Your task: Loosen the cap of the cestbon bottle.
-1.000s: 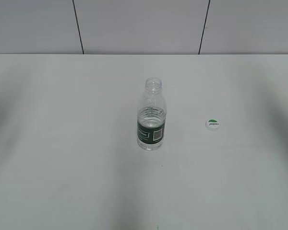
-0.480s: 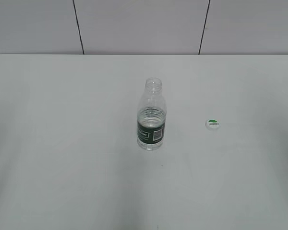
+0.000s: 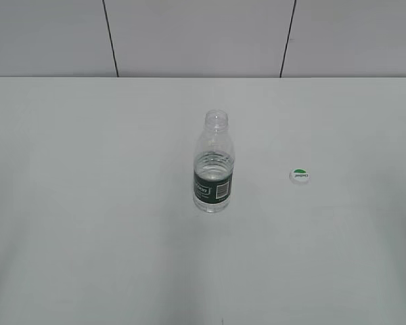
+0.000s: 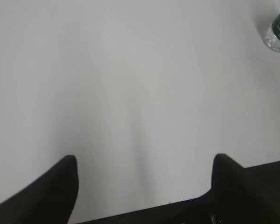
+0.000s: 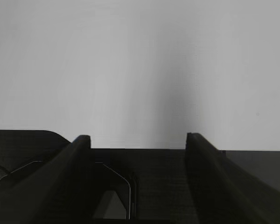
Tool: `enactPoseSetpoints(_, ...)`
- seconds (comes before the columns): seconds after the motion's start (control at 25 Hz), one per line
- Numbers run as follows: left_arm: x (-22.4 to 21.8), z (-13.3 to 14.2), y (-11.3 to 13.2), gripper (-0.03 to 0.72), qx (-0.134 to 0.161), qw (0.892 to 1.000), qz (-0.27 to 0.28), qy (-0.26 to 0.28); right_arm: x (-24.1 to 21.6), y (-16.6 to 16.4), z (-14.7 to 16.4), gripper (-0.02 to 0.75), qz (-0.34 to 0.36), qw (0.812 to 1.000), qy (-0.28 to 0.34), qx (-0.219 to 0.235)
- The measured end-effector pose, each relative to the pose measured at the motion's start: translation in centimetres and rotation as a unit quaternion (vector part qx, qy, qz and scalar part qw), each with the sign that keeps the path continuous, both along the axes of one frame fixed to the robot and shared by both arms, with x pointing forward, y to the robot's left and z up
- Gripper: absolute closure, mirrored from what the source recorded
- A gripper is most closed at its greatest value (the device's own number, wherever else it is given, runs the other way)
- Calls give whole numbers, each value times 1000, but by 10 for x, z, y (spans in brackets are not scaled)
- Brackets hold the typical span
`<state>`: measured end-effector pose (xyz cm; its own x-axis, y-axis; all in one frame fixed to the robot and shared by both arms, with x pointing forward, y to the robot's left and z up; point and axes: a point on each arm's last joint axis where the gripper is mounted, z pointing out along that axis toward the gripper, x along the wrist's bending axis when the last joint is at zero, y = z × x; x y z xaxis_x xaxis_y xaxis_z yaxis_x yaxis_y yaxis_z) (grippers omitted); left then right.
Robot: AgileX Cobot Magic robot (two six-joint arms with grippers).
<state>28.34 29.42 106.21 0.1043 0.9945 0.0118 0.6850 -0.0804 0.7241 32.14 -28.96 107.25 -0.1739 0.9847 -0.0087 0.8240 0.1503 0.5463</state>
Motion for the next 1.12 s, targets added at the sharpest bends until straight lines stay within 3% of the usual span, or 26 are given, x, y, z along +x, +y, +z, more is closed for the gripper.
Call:
enactPoseSetpoints(0.32,-16,0,-2,162,-4,999,0,-53,-32,-1,-25,258,0,999,-33,1)
enactPoseSetpoints(0.72,-55,2,-4,168,-2,985,-3,-171,-62,-1,-24,258,-14,989,-145,20)
enactPoseSetpoints(0.92,-55,2,-4,179,-3,985,-3,-172,-88,-2,-22,259,-13,973,-230,25)
enactPoseSetpoints(1.12,-55,2,-5,183,-9,985,-7,-172,-91,-2,-22,259,-11,970,-242,28)
